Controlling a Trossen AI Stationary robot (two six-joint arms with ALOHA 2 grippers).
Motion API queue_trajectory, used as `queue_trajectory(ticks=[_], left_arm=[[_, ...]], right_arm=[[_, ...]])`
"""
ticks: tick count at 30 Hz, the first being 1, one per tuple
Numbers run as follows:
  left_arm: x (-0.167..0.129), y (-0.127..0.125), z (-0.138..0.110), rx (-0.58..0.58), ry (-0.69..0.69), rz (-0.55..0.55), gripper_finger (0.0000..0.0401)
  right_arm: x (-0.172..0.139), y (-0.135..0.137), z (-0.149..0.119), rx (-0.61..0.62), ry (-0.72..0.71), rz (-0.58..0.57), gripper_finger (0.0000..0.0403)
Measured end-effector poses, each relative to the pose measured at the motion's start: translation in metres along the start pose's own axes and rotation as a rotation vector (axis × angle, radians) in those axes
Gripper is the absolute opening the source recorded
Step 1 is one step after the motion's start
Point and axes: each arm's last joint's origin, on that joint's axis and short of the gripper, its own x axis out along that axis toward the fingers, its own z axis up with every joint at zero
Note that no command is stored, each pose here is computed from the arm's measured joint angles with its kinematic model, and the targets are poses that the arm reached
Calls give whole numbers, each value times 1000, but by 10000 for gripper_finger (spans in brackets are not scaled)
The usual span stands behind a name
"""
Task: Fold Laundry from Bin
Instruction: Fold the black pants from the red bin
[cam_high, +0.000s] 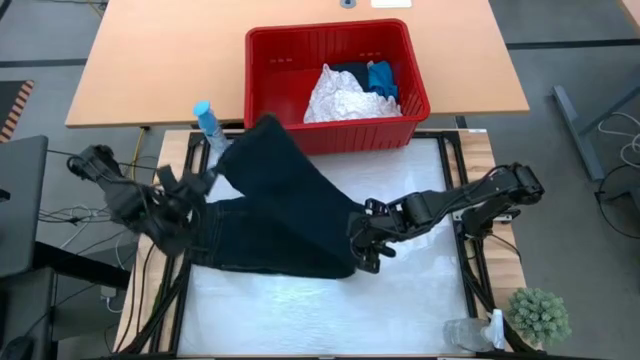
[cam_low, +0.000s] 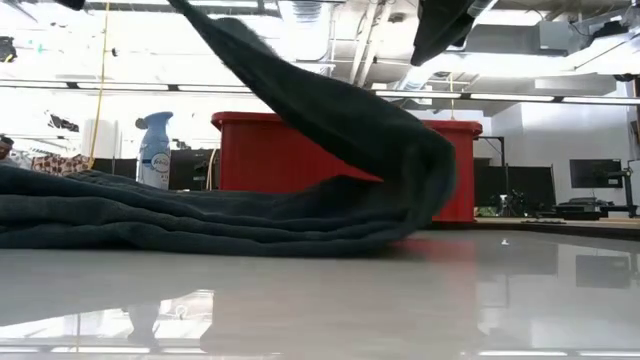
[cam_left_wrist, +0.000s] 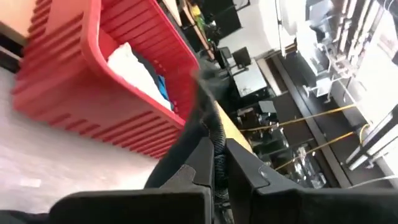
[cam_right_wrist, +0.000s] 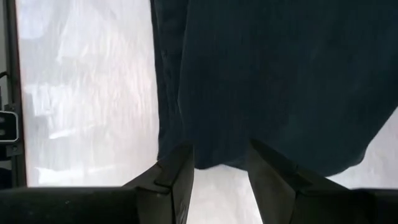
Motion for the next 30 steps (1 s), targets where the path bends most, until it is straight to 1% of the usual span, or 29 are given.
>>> queue_trajectory(ticks=[3,4,6,9,13,15,19,21,23,26,28,30], left_arm=[[3,-4,20,6,-14,20,2],[4,-5,23,16,-7,29,2],[6,-7,21,40,25,48,2],[10,-10,0,91,105,80,2],[13,-7,-28,117,153,127,1],[13,-4,-39,130,195,157,1],[4,3,-61,182,332,220,1],[-1,10,-68,242,414,289,1],[-5,20,-75,327,489,393,1],[-12,33,-82,449,548,546,1],[-17,39,-83,479,585,641,3],[-24,38,-81,504,626,678,3]], right_arm=[[1,-3,1,6,0,-4,168],[1,-4,2,10,-1,-5,168],[1,-4,2,10,-1,-5,168],[1,-3,3,11,-15,2,168],[1,-1,5,2,-39,14,168],[6,-1,0,-6,-29,8,168],[22,0,-14,18,16,-2,168],[28,1,-22,37,32,-5,168],[35,3,-29,57,46,-7,168],[41,7,-35,74,42,5,168],[42,9,-36,78,30,16,168],[42,11,-36,71,22,25,168]])
